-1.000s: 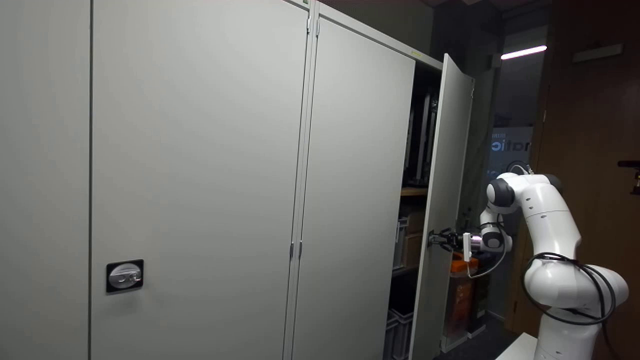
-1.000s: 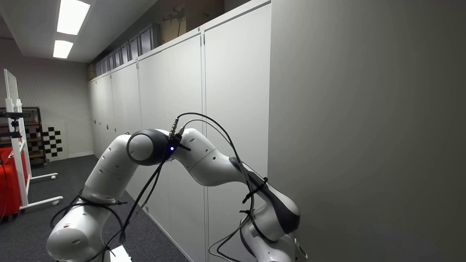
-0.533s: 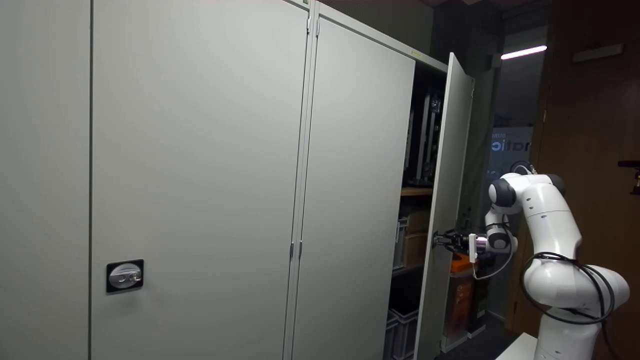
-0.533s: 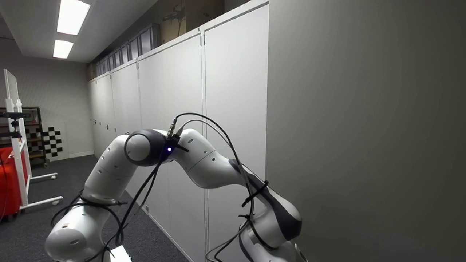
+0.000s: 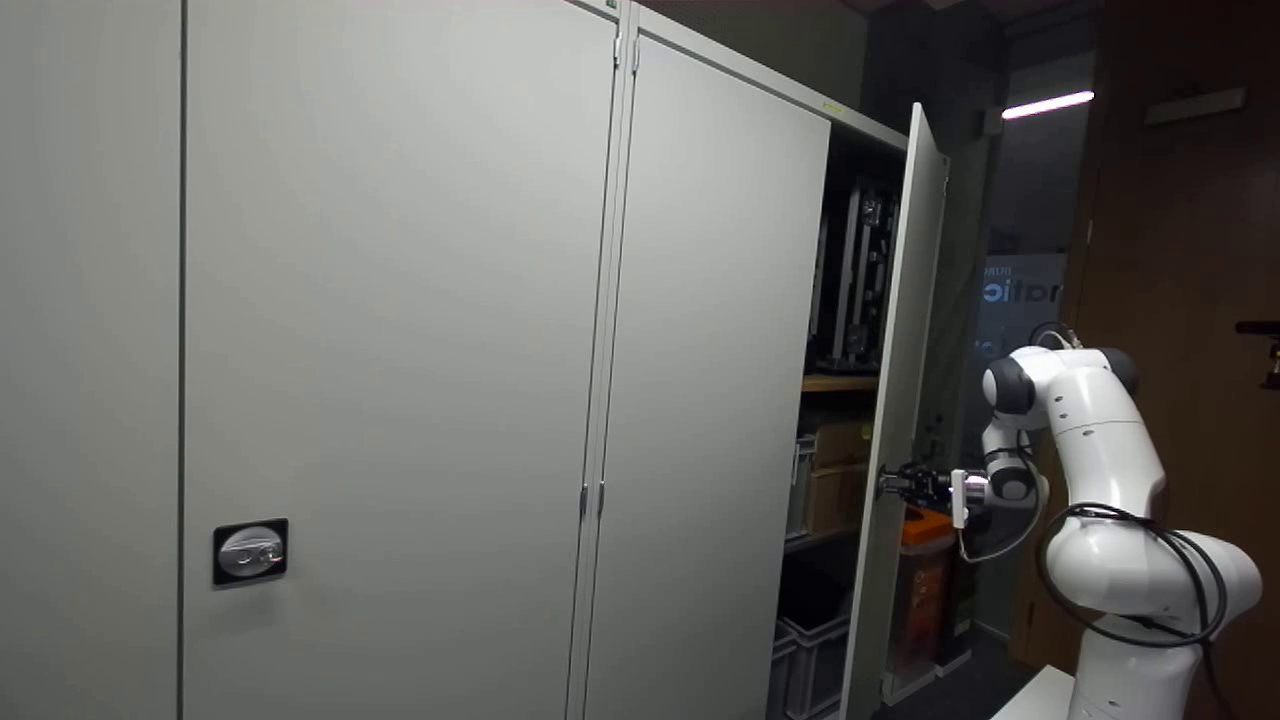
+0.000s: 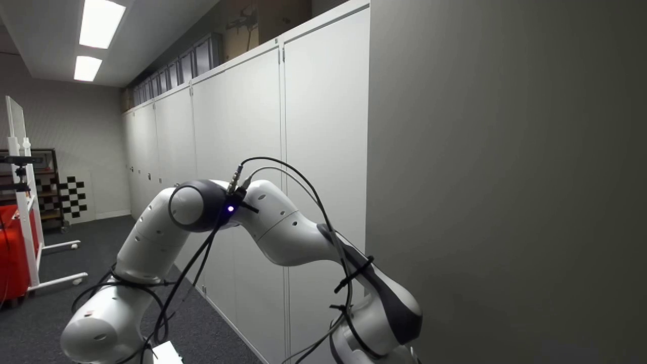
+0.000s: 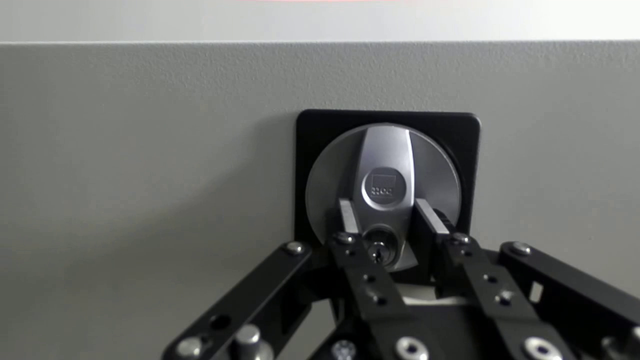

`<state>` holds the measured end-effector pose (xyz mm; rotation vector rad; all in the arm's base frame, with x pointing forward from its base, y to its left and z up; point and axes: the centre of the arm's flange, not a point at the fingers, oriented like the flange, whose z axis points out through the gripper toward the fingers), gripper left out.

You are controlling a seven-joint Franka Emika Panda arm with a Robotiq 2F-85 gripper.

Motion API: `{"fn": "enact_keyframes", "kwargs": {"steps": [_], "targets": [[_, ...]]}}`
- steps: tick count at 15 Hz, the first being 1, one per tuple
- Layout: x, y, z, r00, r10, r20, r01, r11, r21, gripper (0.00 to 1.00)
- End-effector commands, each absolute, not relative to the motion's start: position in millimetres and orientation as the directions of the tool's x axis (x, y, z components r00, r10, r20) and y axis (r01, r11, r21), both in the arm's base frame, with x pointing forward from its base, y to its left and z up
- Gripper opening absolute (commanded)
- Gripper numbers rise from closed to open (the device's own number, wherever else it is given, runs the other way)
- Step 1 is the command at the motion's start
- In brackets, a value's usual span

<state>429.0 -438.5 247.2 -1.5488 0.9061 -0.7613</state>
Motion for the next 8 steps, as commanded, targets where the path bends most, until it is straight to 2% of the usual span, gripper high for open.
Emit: {"fn": "enact_keyframes", "kwargs": {"steps": [1, 8], "targets": [[403.5, -464.5, 286.5, 0.455, -0.891, -0.016, -0.112, -0.040, -0.993, 0.08], [394.1, -477.3, 284.8, 0.473, -0.881, -0.032, -0.129, -0.034, -0.991, 0.08]]}}
